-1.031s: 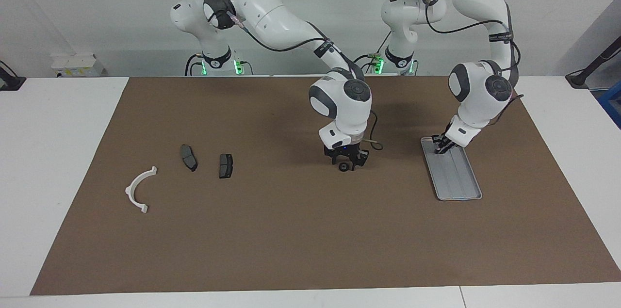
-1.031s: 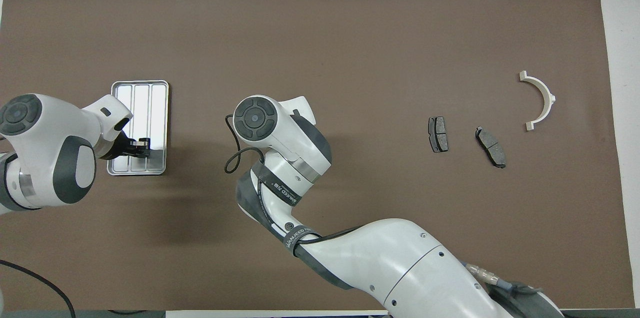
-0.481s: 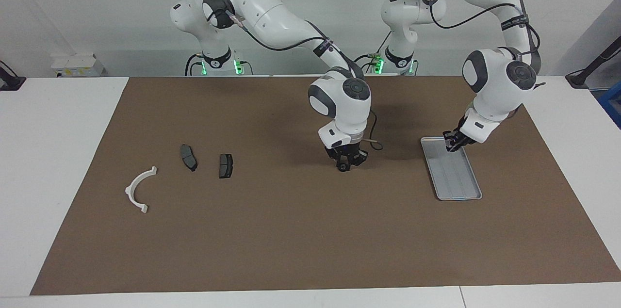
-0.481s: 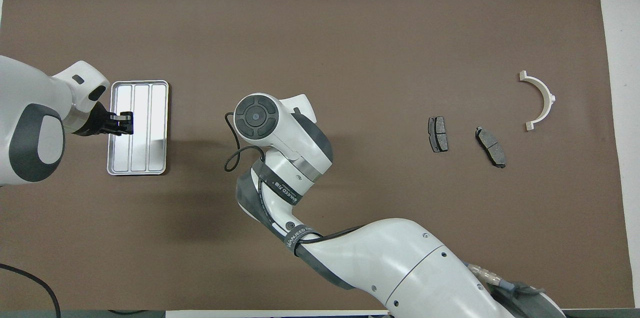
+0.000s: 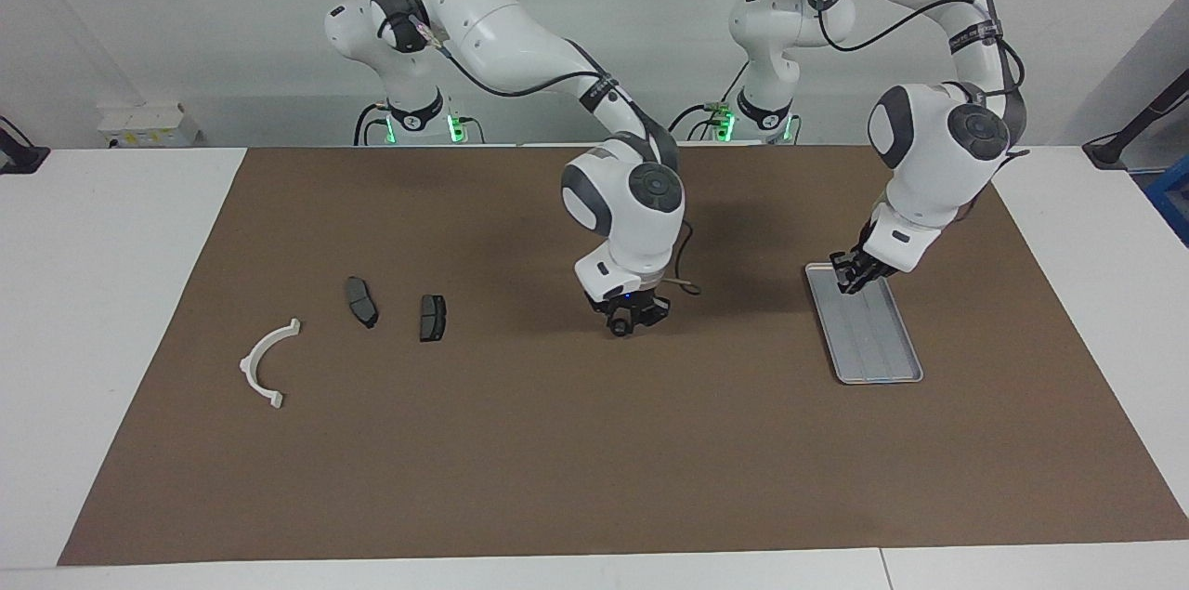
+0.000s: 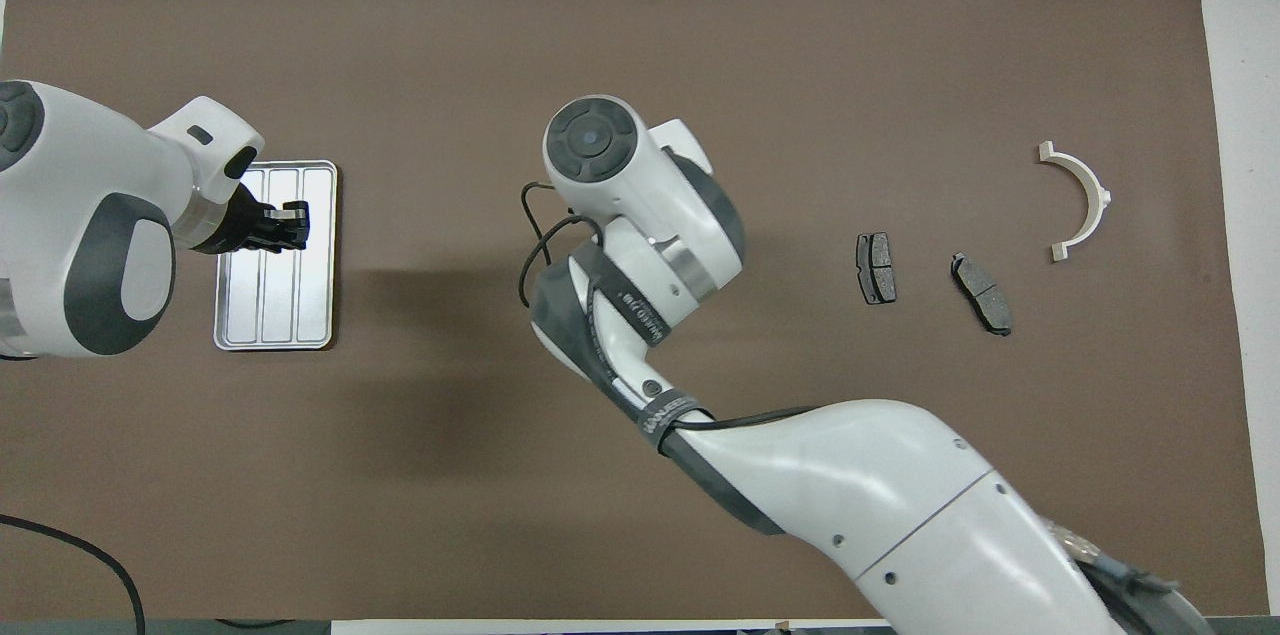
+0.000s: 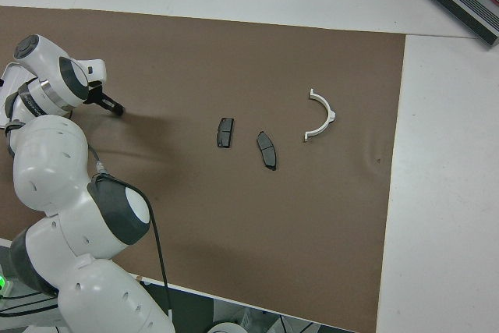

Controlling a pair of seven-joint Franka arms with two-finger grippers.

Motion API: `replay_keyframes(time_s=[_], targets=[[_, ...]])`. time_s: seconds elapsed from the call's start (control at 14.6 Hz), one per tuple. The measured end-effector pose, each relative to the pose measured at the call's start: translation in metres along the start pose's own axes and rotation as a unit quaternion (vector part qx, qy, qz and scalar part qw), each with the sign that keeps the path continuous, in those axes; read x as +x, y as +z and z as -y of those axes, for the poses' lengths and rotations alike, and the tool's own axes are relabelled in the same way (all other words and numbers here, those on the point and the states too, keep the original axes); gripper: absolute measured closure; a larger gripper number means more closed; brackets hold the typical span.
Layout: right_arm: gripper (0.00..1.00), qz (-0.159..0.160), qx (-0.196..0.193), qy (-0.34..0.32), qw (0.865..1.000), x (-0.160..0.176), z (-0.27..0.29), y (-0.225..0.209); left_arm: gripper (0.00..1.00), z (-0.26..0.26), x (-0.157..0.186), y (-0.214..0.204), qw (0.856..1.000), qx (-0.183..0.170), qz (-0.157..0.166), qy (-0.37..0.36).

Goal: Place bearing gear from tray to pile

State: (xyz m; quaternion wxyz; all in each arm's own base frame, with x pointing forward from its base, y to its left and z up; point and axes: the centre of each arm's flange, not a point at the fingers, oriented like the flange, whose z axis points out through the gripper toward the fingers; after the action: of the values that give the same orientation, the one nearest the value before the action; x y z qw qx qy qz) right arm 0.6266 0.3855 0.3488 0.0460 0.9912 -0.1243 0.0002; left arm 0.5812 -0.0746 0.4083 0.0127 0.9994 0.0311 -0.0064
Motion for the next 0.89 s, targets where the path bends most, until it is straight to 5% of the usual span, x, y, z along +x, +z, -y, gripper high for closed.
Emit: replay_keyframes(time_s=[0.34, 0.62, 0.89], targets=[[0.64, 0.018, 0.003, -0.144, 0.989, 0.09, -0.162, -0.083, 0.77, -0.137, -0.015, -0.002, 0.999, -0.008, -0.01, -0.043], [0.64, 0.019, 0.009, -0.195, 0.981, 0.134, -0.24, -0.042, 0.77, -0.252, -0.027, 0.037, 0.998, -0.009, -0.001, -0.069], [0.64, 0.003, 0.017, -0.205, 0.979, 0.146, -0.271, 0.02, 0.77, -0.268, -0.025, 0.088, 0.997, -0.007, 0.001, -0.081]])
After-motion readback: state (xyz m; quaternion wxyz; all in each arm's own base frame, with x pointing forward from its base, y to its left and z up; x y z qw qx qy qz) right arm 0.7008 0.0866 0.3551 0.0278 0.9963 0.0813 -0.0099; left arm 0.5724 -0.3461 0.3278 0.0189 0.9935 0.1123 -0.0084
